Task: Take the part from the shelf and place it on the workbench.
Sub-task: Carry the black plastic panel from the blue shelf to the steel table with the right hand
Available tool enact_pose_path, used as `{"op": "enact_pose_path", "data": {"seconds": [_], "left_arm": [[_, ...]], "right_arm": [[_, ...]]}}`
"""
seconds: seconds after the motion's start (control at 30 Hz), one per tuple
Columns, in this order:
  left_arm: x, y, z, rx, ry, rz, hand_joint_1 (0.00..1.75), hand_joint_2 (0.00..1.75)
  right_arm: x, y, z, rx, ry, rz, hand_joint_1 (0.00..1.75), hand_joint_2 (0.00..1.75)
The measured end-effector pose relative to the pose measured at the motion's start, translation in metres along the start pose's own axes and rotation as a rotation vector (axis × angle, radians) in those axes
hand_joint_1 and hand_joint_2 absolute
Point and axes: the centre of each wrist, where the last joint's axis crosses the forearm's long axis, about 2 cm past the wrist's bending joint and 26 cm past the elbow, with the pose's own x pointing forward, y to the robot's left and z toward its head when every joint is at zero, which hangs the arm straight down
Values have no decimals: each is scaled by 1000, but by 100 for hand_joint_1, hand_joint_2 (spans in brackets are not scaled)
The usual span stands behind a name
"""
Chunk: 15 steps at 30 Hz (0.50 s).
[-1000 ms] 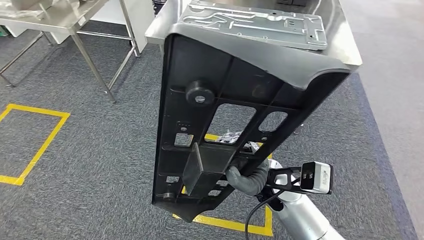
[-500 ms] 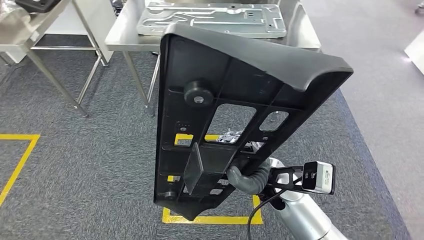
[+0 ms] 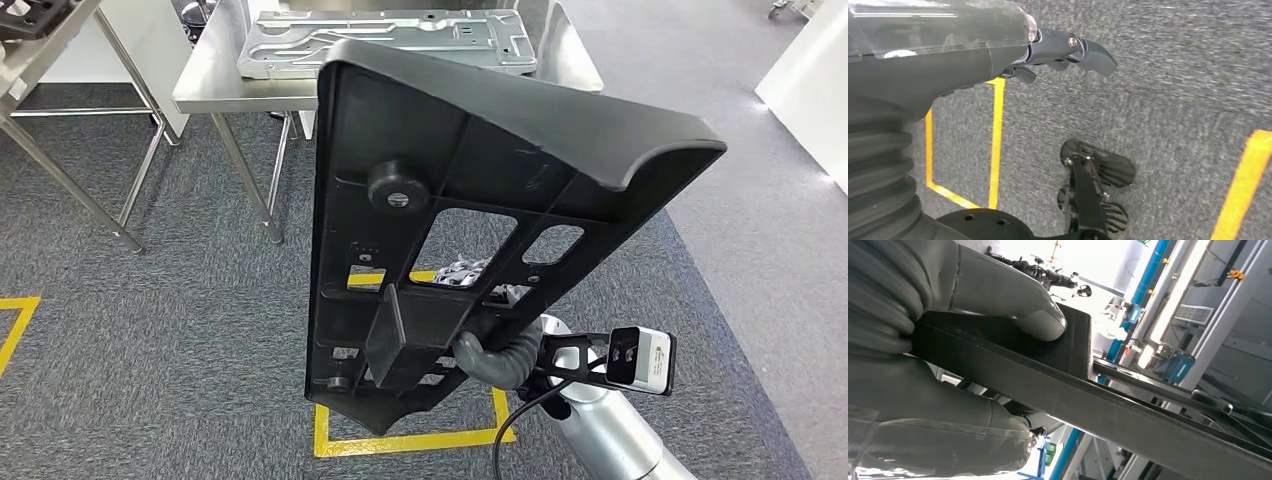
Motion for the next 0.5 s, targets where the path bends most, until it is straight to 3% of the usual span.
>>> {"op": "enact_pose_path", "data": {"seconds": [0.5], "left_arm": [[0,2,0,-4,-19,-12,0,175]], "right_arm": [[6,3,9,-2,-14,16,175,175]]}}
